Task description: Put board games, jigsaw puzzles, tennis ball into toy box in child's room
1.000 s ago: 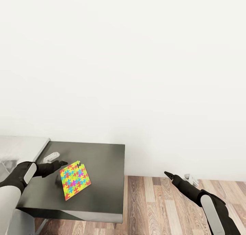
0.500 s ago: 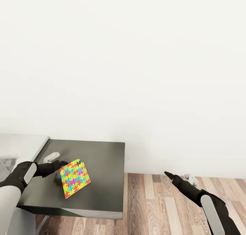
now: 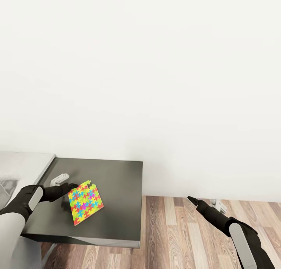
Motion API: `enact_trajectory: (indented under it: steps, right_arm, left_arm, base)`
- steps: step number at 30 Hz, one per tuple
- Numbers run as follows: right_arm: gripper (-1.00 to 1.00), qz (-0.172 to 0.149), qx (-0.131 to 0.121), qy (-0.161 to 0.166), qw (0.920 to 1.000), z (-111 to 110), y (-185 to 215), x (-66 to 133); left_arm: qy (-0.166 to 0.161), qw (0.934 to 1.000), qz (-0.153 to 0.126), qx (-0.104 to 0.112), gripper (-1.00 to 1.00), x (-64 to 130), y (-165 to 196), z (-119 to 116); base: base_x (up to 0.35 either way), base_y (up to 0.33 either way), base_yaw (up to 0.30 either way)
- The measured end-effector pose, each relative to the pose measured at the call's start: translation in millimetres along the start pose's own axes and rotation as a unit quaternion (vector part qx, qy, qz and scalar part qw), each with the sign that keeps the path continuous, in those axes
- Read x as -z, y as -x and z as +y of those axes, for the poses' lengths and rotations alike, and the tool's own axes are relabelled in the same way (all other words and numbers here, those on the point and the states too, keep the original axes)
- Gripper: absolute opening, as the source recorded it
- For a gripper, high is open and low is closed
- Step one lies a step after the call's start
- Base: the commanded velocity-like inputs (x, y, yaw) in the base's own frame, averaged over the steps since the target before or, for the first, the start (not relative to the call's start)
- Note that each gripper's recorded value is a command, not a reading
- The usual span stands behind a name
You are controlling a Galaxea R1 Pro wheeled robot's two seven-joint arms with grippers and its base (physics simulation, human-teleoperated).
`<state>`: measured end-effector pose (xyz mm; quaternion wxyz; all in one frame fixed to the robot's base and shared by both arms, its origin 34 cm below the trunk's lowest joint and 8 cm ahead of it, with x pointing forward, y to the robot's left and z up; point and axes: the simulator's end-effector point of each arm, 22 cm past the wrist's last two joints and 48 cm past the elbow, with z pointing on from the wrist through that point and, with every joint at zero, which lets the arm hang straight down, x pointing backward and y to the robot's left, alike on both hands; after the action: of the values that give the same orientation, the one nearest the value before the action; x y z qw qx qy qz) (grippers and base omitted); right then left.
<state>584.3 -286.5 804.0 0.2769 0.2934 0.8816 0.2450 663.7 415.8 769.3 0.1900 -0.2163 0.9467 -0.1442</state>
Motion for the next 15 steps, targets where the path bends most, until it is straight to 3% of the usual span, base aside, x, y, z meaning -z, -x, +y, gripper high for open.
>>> enact_trajectory:
  steps: [5, 15]
  right_arm:
    - [1.0, 0.0, 0.0, 0.0, 1.0, -0.1, -0.2, -0.2]
    - [1.0, 0.0, 0.0, 0.0, 1.0, -0.3, -0.3, -0.2]
  left_arm:
    - [0.0, 1.0, 0.0, 0.0, 1.0, -0.5, -0.4, -0.2]
    - [0.0, 1.0, 0.0, 0.0, 1.0, -0.6, -0.6, -0.2]
  base:
    - [0.0, -0.013, 0.0]
    - [0.0, -0.151, 0.0]
